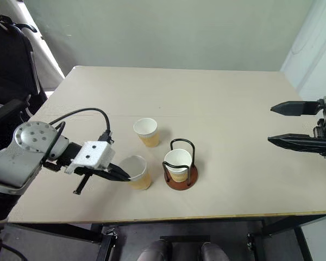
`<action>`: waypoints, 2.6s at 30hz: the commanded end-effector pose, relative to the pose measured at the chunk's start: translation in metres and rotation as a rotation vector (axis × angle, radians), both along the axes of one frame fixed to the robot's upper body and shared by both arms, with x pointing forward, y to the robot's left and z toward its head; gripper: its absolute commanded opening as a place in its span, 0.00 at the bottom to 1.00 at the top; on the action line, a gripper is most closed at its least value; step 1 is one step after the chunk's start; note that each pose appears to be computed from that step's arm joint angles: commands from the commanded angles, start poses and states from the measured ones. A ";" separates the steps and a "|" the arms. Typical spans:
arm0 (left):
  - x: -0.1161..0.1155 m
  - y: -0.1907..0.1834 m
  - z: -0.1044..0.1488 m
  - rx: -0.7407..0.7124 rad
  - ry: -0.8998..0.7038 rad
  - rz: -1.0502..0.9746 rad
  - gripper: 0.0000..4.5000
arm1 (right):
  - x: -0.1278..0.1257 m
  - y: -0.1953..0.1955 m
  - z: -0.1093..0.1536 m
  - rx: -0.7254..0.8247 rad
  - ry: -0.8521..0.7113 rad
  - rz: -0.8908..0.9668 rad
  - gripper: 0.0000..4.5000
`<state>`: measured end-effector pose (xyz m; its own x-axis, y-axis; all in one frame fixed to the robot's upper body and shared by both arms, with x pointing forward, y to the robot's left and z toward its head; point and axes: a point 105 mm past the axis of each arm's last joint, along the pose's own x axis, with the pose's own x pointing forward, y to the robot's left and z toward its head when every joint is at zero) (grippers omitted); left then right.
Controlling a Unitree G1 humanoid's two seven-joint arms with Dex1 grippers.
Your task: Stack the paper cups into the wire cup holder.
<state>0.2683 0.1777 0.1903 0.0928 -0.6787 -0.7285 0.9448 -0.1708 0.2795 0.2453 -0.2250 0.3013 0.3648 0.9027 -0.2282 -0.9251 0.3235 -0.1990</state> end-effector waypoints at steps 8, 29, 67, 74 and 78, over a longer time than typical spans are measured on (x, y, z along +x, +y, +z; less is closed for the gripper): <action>0.010 -0.006 0.069 -0.122 -0.137 -0.032 0.01 | -0.001 -0.003 0.013 -0.030 -0.073 -0.019 1.00; 0.009 -0.101 0.121 -0.243 -0.214 -0.490 0.01 | -0.009 0.004 0.010 -0.044 -0.084 -0.044 1.00; 0.103 -0.016 0.062 -0.052 -0.282 0.058 0.99 | -0.010 0.002 0.003 -0.056 -0.076 -0.078 1.00; 0.120 -0.018 0.024 -0.081 -0.234 0.134 0.99 | -0.007 0.001 0.003 -0.064 -0.077 -0.078 1.00; 0.125 -0.024 0.011 -0.032 -0.229 0.126 0.99 | -0.008 0.002 0.003 -0.066 -0.079 -0.076 1.00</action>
<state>0.3884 0.1571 0.1868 0.2979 -0.6728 -0.6772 0.8999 -0.0388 0.4344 0.2408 -0.2236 0.2941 0.4381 0.8601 -0.2613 -0.8921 0.3803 -0.2441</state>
